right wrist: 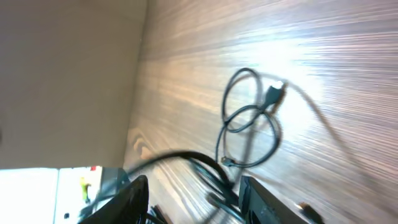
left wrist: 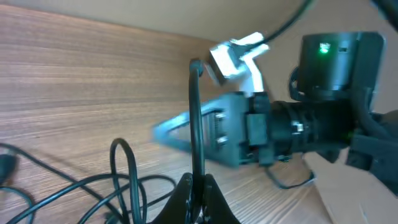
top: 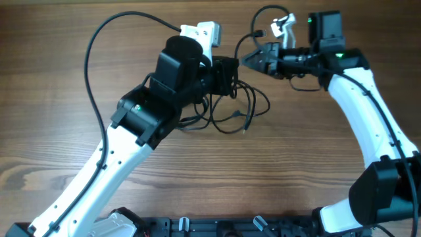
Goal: Untangle cables
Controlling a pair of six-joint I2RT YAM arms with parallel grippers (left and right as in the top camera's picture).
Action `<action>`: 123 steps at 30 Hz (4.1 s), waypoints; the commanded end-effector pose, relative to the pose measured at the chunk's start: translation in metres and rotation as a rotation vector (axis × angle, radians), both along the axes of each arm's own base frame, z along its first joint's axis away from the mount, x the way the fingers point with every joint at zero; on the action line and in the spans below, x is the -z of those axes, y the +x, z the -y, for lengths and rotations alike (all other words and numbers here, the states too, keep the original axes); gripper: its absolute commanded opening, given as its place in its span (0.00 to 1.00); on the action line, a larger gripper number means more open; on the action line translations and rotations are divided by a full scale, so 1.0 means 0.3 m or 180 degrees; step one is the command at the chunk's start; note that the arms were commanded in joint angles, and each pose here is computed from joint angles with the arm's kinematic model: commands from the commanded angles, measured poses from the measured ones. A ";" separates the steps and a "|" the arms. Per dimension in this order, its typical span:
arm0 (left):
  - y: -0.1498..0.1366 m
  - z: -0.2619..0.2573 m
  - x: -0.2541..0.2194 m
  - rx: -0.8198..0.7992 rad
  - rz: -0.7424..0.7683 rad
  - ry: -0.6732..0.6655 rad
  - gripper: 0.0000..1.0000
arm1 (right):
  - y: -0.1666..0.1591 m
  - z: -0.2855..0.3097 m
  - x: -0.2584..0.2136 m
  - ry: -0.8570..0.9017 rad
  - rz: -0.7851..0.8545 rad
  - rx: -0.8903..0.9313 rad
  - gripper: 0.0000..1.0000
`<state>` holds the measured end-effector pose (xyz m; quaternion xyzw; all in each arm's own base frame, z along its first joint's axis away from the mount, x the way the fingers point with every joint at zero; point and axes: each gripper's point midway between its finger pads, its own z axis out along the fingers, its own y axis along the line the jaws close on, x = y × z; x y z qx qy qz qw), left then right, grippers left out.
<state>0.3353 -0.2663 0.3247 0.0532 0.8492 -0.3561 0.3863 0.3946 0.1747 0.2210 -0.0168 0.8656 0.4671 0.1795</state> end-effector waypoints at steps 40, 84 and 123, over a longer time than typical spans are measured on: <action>0.007 -0.305 0.723 -0.0581 -0.2296 0.1368 0.04 | -0.163 -0.068 0.075 -0.0592 -0.0006 -0.0598 0.54; -0.069 -0.126 0.883 -0.0603 -0.1761 0.1207 0.36 | -0.161 -0.034 0.112 -0.0828 -0.0093 -0.0494 0.67; -0.203 -0.291 0.412 -0.3307 -0.4141 -0.1936 0.04 | -0.256 -0.039 -0.155 -0.0550 0.0454 -0.0412 0.64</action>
